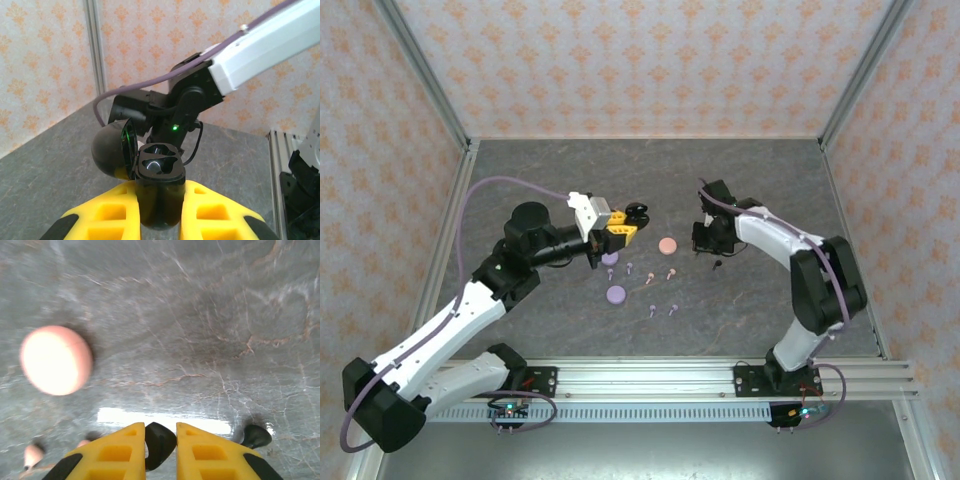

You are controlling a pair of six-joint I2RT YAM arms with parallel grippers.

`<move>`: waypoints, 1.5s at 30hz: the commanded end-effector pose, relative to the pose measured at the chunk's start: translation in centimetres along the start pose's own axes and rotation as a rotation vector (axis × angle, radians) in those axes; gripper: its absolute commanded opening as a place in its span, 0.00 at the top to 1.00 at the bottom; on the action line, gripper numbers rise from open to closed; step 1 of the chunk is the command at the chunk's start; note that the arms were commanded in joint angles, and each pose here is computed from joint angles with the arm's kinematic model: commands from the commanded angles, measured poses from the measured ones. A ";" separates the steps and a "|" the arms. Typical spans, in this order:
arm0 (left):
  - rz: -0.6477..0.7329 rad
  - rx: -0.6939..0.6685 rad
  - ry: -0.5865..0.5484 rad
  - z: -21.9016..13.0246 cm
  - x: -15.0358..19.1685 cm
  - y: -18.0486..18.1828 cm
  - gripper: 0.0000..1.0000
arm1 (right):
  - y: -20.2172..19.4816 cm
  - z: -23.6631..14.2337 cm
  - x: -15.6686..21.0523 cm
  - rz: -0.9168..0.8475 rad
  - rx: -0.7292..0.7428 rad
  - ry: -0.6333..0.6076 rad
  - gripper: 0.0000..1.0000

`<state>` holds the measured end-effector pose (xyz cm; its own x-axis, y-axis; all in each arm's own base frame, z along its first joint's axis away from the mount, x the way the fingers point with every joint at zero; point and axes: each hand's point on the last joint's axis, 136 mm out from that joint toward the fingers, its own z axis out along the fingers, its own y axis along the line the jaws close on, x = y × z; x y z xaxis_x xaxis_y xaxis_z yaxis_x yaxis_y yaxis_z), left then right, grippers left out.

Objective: Insert wireless bluetooth earbuds into charging case

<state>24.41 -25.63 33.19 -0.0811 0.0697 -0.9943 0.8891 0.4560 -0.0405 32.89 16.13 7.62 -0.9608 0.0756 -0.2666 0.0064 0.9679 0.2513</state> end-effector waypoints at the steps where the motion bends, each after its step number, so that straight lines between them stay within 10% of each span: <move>1: -0.034 0.004 -0.050 0.4 -0.4 -0.1 1.00 | 1.7 -2.9 -1.3 -0.082 -0.063 -0.128 0.83; 25: -0.162 0.002 -0.103 2.6 1.0 1.3 1.00 | 12.6 -26.6 -1.8 -0.489 -0.522 -0.778 0.83; 45: -0.154 0.059 -0.098 3.3 0.8 0.4 1.00 | 18.9 -26.5 -0.1 -0.763 -0.546 -0.754 0.84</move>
<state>26.65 -27.66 29.24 -0.2423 -0.0476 -0.9690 0.8654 0.4409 -0.2380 25.87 28.03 35.46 -0.3139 -0.1739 -0.9334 -0.7737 0.6167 0.1453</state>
